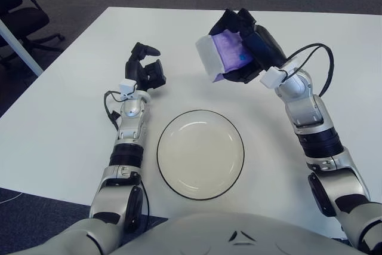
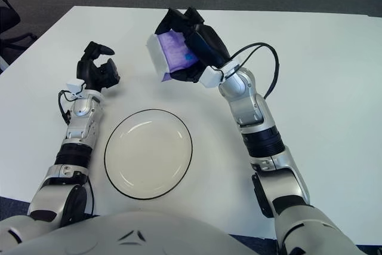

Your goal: Put the tissue paper into the plate.

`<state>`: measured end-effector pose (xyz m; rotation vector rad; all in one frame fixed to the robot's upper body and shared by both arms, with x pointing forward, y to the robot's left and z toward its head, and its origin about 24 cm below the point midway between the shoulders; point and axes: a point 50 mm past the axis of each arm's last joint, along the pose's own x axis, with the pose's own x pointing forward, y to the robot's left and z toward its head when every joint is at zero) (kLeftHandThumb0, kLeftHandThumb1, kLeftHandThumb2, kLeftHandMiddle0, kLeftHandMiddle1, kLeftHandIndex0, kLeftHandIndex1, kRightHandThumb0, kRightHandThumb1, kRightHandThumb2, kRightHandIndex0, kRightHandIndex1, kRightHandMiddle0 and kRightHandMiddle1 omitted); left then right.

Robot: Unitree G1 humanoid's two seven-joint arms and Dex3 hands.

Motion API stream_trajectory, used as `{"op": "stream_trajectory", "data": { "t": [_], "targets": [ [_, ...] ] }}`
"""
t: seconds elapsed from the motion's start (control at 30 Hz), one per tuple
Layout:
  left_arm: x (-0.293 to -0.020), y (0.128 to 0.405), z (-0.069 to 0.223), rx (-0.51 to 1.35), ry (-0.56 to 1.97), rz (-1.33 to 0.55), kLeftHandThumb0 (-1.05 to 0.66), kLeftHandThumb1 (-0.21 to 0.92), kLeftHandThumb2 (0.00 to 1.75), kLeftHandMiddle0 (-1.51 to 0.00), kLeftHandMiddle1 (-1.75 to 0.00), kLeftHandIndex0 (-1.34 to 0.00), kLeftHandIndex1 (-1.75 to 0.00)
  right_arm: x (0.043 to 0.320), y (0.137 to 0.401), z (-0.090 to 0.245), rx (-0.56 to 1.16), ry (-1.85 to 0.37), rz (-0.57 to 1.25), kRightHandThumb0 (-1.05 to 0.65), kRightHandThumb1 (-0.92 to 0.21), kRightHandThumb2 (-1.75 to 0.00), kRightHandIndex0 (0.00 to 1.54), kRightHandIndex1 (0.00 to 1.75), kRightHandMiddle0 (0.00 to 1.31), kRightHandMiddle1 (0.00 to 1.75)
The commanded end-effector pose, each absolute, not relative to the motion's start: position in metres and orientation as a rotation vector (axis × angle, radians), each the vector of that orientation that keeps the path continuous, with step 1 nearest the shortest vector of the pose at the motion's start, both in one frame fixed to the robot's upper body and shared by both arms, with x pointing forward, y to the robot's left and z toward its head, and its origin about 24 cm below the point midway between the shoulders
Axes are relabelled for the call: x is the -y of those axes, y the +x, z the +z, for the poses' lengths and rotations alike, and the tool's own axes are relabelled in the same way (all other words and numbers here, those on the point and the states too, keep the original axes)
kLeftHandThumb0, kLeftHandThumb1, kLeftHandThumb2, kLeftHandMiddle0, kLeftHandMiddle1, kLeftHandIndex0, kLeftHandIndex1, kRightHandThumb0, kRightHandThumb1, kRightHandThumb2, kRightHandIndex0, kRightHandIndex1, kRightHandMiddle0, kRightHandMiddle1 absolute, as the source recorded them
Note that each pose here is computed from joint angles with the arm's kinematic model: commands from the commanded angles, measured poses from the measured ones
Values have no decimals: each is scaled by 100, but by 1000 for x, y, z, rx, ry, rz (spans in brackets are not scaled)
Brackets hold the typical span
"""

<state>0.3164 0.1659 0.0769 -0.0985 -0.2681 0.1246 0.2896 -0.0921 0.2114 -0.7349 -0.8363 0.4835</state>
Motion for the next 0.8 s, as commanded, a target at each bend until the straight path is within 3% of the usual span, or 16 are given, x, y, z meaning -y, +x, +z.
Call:
{"op": "stream_trajectory", "data": {
  "t": [0.0,0.4,0.77],
  "targets": [
    [-162,293,24,74,-128,150,-46,39,122,-129,-175,-55,-175,86,280,217,885,-691,596,0,-5,-161,84,167,58,175],
    [-162,296,23,42,-137,168,-46,39,123,-129,-175,-56,-175,77,272,216,960,-746,826,0,5,-173,88,174,67,174],
    [-159,297,28,64,-112,176,-46,37,125,-128,-175,-57,-175,61,266,203,1018,-618,976,0,8,-175,88,175,73,170]
  ]
}}
